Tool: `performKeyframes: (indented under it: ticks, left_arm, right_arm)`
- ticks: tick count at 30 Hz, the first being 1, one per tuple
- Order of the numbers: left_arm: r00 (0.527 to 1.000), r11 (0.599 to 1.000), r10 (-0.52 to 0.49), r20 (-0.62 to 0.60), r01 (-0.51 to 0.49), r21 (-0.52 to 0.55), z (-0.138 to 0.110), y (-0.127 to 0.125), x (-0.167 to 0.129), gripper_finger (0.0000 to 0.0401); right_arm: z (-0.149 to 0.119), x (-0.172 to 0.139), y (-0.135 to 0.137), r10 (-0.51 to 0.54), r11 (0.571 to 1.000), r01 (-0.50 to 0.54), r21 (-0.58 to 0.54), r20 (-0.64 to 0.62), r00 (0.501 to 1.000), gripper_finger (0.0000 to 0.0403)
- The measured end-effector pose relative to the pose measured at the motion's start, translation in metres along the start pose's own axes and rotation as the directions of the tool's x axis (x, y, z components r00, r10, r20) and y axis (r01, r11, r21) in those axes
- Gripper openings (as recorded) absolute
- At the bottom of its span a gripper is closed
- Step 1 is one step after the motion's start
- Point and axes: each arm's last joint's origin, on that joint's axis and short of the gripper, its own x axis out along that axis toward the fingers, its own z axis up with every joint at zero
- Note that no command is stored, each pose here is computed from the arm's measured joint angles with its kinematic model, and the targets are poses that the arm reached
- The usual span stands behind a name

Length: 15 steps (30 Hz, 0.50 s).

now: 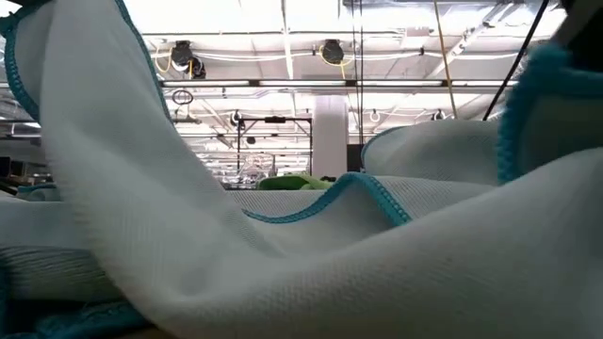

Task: Fold microfiber towels
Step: Fold the right blue microfiber towel

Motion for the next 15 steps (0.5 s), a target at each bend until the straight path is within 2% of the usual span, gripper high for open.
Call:
performKeyframes:
  ticks: [6,12,15]
  left_arm:
    - [1.0,1.0,0.0,0.0,0.0,0.002,0.0,0.0,0.0,0.0018]
    - [1.0,1.0,0.0,0.0,0.0,0.002,0.0,0.0,0.0,0.0004]
    - [1.0,1.0,0.0,0.0,0.0,0.002,0.0,0.0,0.0,0.0012]
  right_arm:
    - [-0.0037,0.0066,-0.0026,0.037,0.999,-0.036,0.013,-0.023,0.999,0.0189]
    - [-0.002,0.0082,-0.0028,0.04,0.999,-0.04,0.026,-0.006,0.999,0.0187]
    - [0.0008,0.0082,-0.0017,0.049,0.998,-0.05,0.033,0.017,0.999,0.0184]
